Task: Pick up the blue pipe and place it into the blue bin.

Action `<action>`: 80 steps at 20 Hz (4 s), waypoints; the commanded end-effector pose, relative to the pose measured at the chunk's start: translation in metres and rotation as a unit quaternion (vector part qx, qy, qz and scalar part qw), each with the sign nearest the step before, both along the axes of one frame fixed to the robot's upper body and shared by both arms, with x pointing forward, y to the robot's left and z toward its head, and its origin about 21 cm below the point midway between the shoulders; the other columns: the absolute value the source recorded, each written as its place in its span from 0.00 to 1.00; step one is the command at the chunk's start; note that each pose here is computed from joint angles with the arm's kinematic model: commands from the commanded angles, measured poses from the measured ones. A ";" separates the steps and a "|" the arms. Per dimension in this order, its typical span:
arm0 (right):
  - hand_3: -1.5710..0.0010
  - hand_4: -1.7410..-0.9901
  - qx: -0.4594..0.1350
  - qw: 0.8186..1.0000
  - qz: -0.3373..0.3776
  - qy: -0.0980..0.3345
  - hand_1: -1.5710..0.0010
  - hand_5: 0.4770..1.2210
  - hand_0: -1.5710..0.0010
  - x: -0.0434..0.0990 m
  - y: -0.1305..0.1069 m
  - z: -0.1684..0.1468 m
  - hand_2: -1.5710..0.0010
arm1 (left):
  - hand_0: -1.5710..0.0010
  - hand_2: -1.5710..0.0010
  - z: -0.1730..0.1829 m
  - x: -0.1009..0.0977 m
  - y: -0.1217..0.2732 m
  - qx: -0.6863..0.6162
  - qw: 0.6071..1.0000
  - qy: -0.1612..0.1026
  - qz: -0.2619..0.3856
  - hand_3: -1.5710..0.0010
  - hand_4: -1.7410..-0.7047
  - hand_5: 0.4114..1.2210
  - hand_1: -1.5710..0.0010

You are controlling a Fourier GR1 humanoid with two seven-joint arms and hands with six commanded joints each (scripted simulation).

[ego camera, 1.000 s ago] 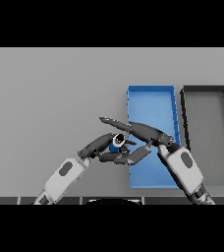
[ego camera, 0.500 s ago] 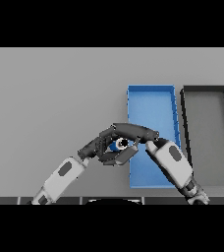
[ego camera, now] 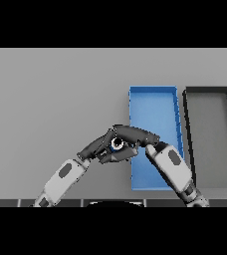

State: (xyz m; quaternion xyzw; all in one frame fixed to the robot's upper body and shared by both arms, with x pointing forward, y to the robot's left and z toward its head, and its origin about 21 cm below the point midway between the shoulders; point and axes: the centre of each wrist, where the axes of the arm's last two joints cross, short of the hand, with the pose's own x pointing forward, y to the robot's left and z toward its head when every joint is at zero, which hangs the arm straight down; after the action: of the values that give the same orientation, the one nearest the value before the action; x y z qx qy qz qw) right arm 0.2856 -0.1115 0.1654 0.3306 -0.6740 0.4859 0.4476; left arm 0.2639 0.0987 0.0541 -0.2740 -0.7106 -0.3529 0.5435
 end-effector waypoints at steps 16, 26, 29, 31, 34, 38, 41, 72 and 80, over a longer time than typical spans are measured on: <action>0.00 0.34 0.025 1.000 0.001 0.019 0.00 1.00 0.00 -0.009 -0.001 -0.001 0.00 | 0.93 0.94 -0.004 0.007 0.005 0.082 0.996 -0.029 -0.011 0.98 0.87 0.42 0.95; 0.00 0.33 0.069 0.994 0.009 0.090 0.00 1.00 0.00 0.000 0.001 0.012 0.00 | 0.99 0.99 -0.009 0.001 0.014 0.101 0.994 0.026 0.023 1.00 0.83 0.20 0.99; 0.00 0.33 0.102 0.985 0.026 0.138 0.00 1.00 0.00 0.003 -0.003 0.030 0.00 | 1.00 1.00 -0.010 0.001 0.016 0.104 0.994 0.025 0.020 1.00 0.84 0.15 1.00; 0.00 0.33 0.113 0.983 0.025 0.145 0.00 1.00 0.00 0.008 -0.006 0.046 0.00 | 1.00 1.00 -0.008 -0.001 0.016 0.103 0.994 0.027 0.019 1.00 0.84 0.14 1.00; 0.00 0.33 0.123 0.984 0.015 0.130 0.00 1.00 0.00 0.009 -0.010 0.078 0.00 | 1.00 1.00 -0.013 -0.005 0.013 0.110 0.993 0.034 0.018 1.00 0.85 0.11 1.00; 0.00 0.33 0.158 0.985 -0.004 0.064 0.00 1.00 0.00 0.031 -0.023 0.128 0.00 | 1.00 1.00 -0.007 -0.006 0.018 0.100 0.995 0.022 0.012 1.00 0.84 0.09 1.00; 0.00 0.32 0.190 0.978 -0.071 0.056 0.00 1.00 0.00 0.051 -0.036 0.147 0.00 | 1.00 1.00 -0.009 -0.005 0.015 0.110 0.993 0.028 0.018 1.00 0.85 0.09 1.00; 0.74 0.53 -0.133 0.744 -0.483 0.442 0.55 0.93 0.52 0.078 -0.161 -0.101 0.57 | 1.00 1.00 -0.005 -0.010 0.018 0.129 0.991 0.024 0.030 1.00 0.88 0.08 1.00; 0.96 0.73 -0.253 0.792 -0.430 0.351 0.92 0.58 0.90 0.066 -0.152 -0.084 0.93 | 1.00 1.00 -0.002 -0.010 0.023 0.125 0.991 0.020 0.036 1.00 0.88 0.08 1.00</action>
State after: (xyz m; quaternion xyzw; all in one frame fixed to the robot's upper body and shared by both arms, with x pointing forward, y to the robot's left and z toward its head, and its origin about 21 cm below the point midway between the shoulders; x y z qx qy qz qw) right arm 0.3514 -0.2633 0.0812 0.0293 -0.3950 0.2466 0.8845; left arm 0.2541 0.1211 0.0520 -0.1852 -0.6592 -0.4137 0.6000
